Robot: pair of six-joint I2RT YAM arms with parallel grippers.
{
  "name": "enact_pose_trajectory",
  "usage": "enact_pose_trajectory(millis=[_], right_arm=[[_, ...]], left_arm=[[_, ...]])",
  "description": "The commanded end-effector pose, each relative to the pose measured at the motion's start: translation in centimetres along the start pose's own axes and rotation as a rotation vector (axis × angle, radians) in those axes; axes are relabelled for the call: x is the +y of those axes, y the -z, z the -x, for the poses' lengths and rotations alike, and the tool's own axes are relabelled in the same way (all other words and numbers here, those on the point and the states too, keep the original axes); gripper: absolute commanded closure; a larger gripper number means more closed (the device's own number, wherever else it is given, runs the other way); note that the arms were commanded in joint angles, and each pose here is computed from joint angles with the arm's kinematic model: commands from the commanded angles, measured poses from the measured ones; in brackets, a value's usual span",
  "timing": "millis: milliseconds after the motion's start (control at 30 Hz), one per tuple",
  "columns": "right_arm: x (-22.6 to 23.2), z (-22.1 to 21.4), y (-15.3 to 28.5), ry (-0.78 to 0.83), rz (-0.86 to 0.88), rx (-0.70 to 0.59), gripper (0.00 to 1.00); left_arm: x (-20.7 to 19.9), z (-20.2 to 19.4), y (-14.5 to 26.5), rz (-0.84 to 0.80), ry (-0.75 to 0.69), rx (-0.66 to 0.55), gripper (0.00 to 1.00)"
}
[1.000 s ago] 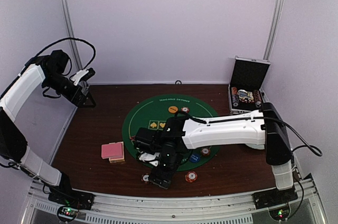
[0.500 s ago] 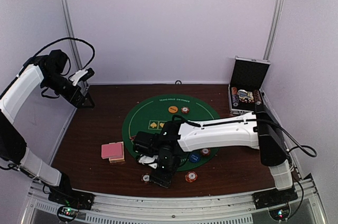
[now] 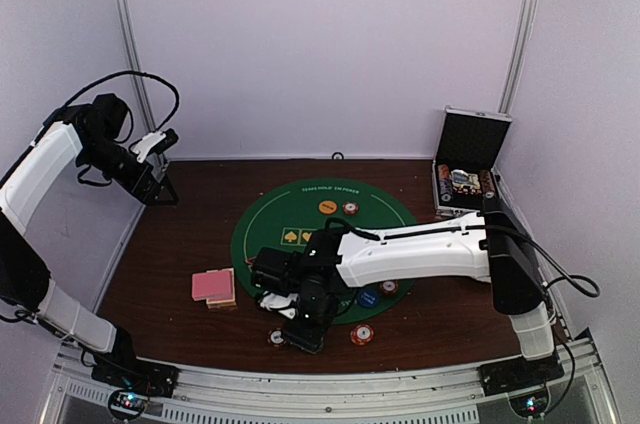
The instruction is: Distribute texas hold em gaming equipment
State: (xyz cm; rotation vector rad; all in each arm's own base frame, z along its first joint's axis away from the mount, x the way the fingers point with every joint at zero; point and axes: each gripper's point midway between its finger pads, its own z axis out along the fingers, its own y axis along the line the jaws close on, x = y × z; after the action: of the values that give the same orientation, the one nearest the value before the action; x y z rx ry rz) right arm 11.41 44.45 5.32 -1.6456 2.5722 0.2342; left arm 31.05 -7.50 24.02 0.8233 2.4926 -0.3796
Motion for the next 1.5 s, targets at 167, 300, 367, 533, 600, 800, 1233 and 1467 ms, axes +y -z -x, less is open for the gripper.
enact_pose_trajectory(millis=[167, 300, 367, 533, 600, 800, 1233, 1467], right_arm=[[-0.1, -1.1, -1.5, -0.005, -0.01, 0.042, 0.44], [-0.2, -1.3, -1.4, -0.005, -0.018, 0.046, 0.47], [-0.3, -1.3, -1.4, -0.006, -0.021, 0.044, 0.49], [-0.4, -1.0, -0.9, -0.006, -0.033, 0.033, 0.57], [-0.5, -0.8, -0.5, -0.003, -0.038, 0.022, 0.6], [-0.7, -0.7, 0.2, -0.003, -0.052, 0.011, 0.67], [-0.9, -0.8, 0.5, 0.008, -0.079, 0.01, 0.39], [-0.6, -1.0, 0.2, 0.016, -0.084, 0.015, 0.49]], left_arm=[[0.0, 0.6, 1.3, 0.021, -0.027, -0.031, 0.02], [0.0, 0.7, 1.3, 0.018, -0.027, -0.034, 0.02], [0.0, 0.8, 1.3, 0.019, -0.029, -0.037, 0.03], [0.0, 0.8, 1.4, 0.021, -0.029, -0.036, 0.02], [0.0, 0.7, 1.3, 0.022, -0.029, -0.035, 0.02], [0.0, 0.7, 1.4, 0.02, -0.027, -0.035, 0.03], [-0.1, 0.8, 1.5, 0.022, -0.03, -0.039, 0.02], [-0.1, 0.7, 1.5, 0.023, -0.032, -0.039, 0.03]])
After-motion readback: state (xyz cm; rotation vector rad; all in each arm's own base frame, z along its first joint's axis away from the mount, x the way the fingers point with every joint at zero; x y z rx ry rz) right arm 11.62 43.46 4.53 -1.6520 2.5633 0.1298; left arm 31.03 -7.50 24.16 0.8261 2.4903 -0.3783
